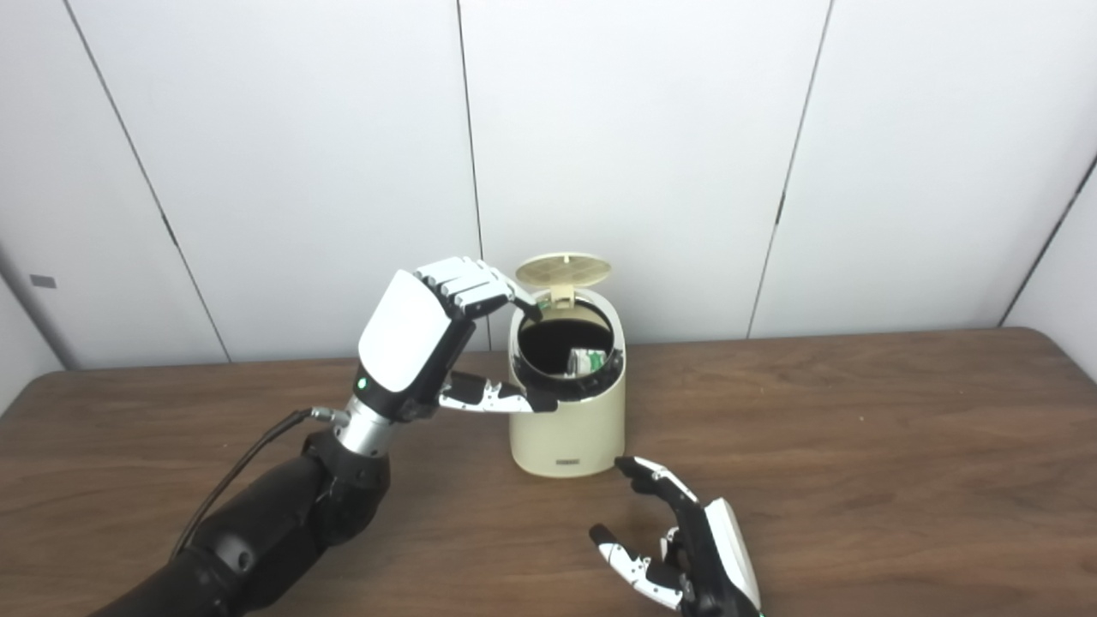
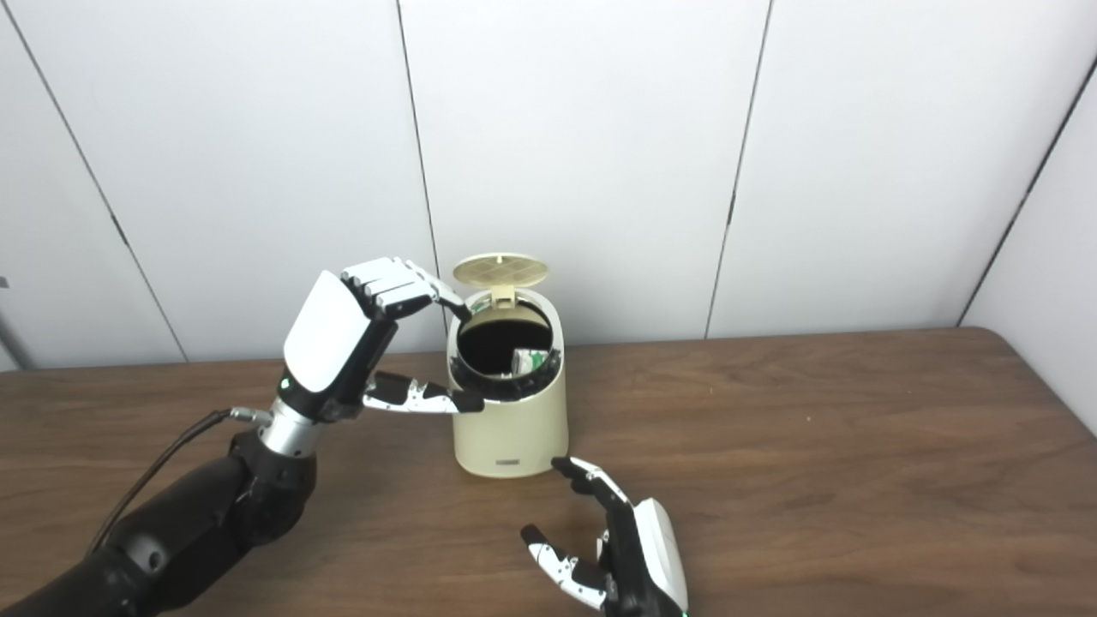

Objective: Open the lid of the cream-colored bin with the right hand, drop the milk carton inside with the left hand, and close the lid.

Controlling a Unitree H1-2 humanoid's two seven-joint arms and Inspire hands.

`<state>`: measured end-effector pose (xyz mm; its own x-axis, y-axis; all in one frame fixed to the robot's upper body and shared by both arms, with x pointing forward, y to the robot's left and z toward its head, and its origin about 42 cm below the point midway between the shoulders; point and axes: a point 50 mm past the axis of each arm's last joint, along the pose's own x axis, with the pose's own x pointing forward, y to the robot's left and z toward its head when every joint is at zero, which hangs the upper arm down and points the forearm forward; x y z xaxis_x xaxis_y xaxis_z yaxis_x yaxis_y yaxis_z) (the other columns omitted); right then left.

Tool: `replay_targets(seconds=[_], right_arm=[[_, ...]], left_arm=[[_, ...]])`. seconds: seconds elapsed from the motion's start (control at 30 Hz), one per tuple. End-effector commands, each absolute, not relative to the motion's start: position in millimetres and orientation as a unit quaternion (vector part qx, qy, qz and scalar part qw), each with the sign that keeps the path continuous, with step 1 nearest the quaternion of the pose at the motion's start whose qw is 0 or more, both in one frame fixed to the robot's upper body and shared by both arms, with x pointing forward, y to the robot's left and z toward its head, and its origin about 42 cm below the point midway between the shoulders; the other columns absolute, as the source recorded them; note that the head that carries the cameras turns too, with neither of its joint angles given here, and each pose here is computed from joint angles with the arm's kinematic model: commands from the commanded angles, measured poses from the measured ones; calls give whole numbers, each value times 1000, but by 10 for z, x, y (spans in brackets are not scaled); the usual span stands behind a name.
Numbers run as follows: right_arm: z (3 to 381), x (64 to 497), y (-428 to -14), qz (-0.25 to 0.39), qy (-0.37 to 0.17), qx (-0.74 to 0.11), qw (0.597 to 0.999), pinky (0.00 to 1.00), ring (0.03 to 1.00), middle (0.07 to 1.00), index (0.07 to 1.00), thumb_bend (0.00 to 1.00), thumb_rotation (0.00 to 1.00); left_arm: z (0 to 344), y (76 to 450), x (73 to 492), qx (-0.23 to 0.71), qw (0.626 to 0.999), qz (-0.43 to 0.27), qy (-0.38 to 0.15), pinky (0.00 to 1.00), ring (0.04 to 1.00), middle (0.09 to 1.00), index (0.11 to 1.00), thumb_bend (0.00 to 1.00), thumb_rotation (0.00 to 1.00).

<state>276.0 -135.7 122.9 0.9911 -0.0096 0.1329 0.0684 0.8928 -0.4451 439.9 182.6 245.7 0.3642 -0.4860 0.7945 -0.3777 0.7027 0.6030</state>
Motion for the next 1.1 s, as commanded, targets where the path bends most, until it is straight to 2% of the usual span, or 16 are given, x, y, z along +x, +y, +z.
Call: replay_targets(seconds=[0.0, 0.07, 0.1, 0.17, 0.2, 0.23, 0.27, 0.33, 0.4, 0.47, 0.6, 0.8, 0.87, 0.9, 0.93, 1.07], right_arm=[[1155, 2737, -1343, -6, -37, -232, 972, 720, 789, 801, 777, 259, 261], [1159, 2736, -1345, -8, -38, -228, 973, 717, 790, 801, 778, 258, 261], [1161, 2738, -1348, -9, -39, -227, 973, 714, 790, 801, 778, 260, 259], [1159, 2742, -1357, -11, -46, -227, 973, 700, 782, 796, 775, 262, 240], [1157, 2744, -1362, -11, -50, -228, 972, 692, 775, 792, 771, 261, 231], [1152, 2746, -1368, -12, -55, -228, 972, 693, 775, 792, 772, 260, 257], [1152, 2748, -1378, -14, -59, -226, 972, 682, 767, 785, 766, 267, 237], [1177, 2748, -1403, -23, -68, -221, 973, 679, 766, 783, 765, 269, 234], [1246, 2743, -1447, -37, -77, -217, 972, 660, 763, 786, 764, 284, 336], [1381, 2733, -1512, -51, -96, -219, 970, 670, 773, 792, 772, 294, 407], [1662, 2715, -1603, -77, -151, -231, 958, 667, 779, 804, 784, 336, 546], [2164, 2776, -1735, -106, -229, -273, 928, 654, 777, 804, 784, 377, 685], [2363, 2827, -1788, -104, -265, -293, 913, 650, 781, 819, 795, 434, 754], [2452, 2861, -1814, -101, -280, -309, 903, 686, 806, 835, 816, 522, 861], [2536, 2894, -1841, -99, -294, -326, 893, 706, 818, 843, 831, 578, 924], [2876, 2983, -1883, -96, -330, -369, 863, 749, 841, 860, 856, 651, 986]], left_arm=[[2640, 1944, 4313, 356, 725, -3, -589, 498, 553, 554, 547, 899, 493], [2565, 2034, 4131, 310, 760, 15, -571, 480, 530, 542, 535, 831, 468], [2525, 2071, 4051, 287, 780, 20, -556, 467, 512, 533, 528, 762, 444], [2427, 2163, 3889, 249, 814, 27, -523, 418, 481, 517, 522, 590, 405], [2395, 2195, 3840, 241, 824, 28, -513, 393, 466, 512, 531, 471, 371], [2317, 2265, 3750, 220, 846, 29, -484, 366, 446, 505, 542, 390, 322], [2240, 2323, 3660, 193, 871, 25, -450, 388, 475, 524, 567, 443, 409], [2114, 2419, 3504, 149, 906, 13, -396, 403, 495, 536, 578, 468, 432], [2009, 2496, 3379, 121, 926, -1, -359, 499, 590, 612, 650, 550, 542], [1901, 2568, 3263, 91, 942, -16, -323, 553, 646, 666, 700, 577, 615], [1702, 2667, 3092, 56, 959, -33, -275, 636, 725, 746, 764, 588, 718], [1443, 2689, 2937, 14, 974, -36, -222, 690, 777, 795, 799, 659, 750], [1381, 2664, 2908, 2, 978, -39, -205, 721, 804, 816, 821, 631, 840], [1351, 2651, 2893, -2, 980, -37, -195, 732, 813, 818, 824, 608, 925], [1322, 2637, 2879, -5, 982, -35, -186, 738, 818, 820, 827, 605, 965], [1224, 2606, 2829, -11, 986, -40, -164, 752, 829, 830, 836, 601, 993]])
